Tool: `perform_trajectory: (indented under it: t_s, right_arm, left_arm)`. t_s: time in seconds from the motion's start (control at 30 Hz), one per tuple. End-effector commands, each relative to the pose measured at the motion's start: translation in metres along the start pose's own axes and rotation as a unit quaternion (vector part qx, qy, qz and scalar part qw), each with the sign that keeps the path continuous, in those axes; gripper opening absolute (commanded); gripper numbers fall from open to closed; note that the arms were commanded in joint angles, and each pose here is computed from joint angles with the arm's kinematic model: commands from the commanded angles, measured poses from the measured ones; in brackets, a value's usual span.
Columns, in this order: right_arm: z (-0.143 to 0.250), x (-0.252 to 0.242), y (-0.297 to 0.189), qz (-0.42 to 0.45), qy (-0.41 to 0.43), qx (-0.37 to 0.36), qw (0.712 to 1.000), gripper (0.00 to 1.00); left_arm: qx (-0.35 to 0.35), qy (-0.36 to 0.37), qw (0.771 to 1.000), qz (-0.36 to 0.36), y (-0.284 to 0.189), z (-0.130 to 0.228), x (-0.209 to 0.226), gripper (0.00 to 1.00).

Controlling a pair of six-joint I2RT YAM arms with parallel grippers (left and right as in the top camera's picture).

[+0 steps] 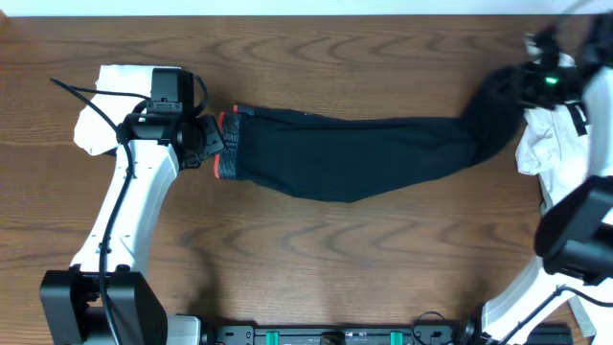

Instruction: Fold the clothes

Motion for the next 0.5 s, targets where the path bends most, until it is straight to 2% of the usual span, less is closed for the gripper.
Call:
perform_trajectory:
  t_s: [0.0, 0.13, 0.37, 0.47]
  right_arm:
    - [0.013, 0.06, 0.017, -0.038, -0.023, 0.027, 0.999, 0.01]
    - [0.032, 0.108, 0.042, -0.047, -0.052, 0.055, 0.996, 0.01]
    - [0.076, 0.16, 0.09, 0.091, -0.125, 0.063, 0.986, 0.01]
    - [0.095, 0.177, 0.109, 0.104, -0.156, 0.074, 0.979, 0.01]
  left_arm:
    - [0.007, -0.002, 1.0, -0.008, 0.005, 0.002, 0.001, 0.59]
    - [0.007, -0.002, 1.0, -0.008, 0.005, 0.002, 0.002, 0.59]
    - [0.007, -0.002, 1.0, -0.008, 0.005, 0.002, 0.002, 0.64]
    - [0.007, -0.002, 1.0, -0.008, 0.005, 0.002, 0.002, 0.64]
Point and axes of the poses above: each gripper's point midway between its finger pads, its own y axis out along the fingers, its own x axis along the line the jaws close on, z = x × y, the point moved 7 cm from there along -y, back along the fingers, and after that the axes turned 10 degrees about y, right-handed, at the moved point
